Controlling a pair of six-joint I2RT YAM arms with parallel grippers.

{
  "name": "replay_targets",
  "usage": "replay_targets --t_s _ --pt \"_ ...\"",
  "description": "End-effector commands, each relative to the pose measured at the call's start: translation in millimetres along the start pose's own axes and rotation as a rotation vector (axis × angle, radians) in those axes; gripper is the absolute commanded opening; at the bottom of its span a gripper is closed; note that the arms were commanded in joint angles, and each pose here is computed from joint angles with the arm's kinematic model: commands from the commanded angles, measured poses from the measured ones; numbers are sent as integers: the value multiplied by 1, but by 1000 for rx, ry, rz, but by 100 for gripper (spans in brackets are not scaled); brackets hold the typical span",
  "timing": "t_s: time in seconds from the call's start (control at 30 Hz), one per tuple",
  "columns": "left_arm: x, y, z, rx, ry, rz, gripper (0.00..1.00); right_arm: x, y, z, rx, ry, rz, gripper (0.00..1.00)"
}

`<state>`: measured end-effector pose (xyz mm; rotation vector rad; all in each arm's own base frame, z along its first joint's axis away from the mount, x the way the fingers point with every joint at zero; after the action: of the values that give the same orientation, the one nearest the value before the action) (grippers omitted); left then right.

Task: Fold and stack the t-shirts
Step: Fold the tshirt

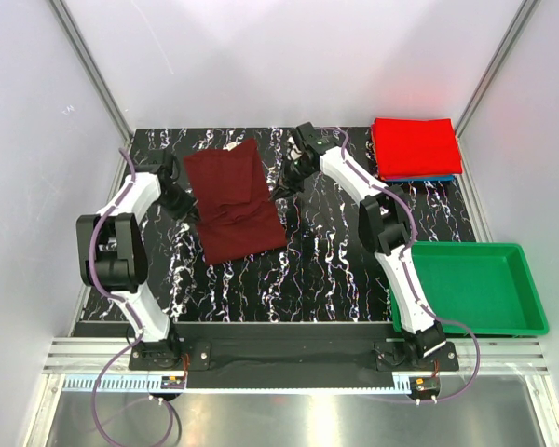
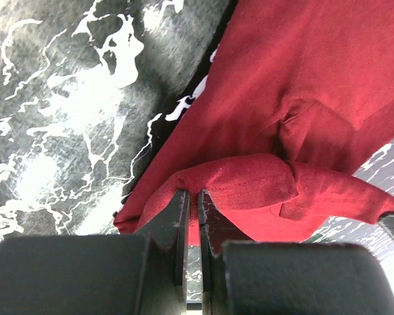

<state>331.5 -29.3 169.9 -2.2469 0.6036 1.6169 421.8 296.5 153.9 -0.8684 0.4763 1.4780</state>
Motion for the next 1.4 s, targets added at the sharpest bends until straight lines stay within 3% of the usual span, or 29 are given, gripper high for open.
replay_targets --t_s 0.0,0.37,0.47,0.57,0.8,0.9,1.07,1.37 --pt "-5 -13 -20 47 102 -31 0 -10 -21 17 -39 -86 -98 1" --pt "10 -29 -31 46 93 -15 1 6 -33 -8 52 -72 -116 1" --pt "16 -34 -35 53 93 6 10 9 -35 -16 73 -79 -113 2" --pt "12 -41 -41 70 103 -13 26 9 -39 -22 88 -83 -120 16" --pt "-30 -56 -42 76 83 -197 43 -8 -47 -20 70 -93 -163 39" --pt "-35 -48 -34 78 78 -206 43 -12 -46 -19 49 -89 -165 39" --pt "-21 -30 -29 122 174 -118 42 -10 -42 -21 46 -102 -135 28" --pt "3 -43 -37 265 187 -152 43 -19 -23 -24 -27 -89 -69 34"
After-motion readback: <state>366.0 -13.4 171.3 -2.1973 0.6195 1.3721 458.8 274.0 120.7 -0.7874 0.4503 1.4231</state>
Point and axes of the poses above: each gripper's point midway between its finger pads, its own x axis out along the fingers, its own z axis along the line the jaws close on, y = z × x, the point moved 10 cm from there along -x, back along the fingers, and after that the axes turned 14 degrees about -x, right-handed, at the moved point
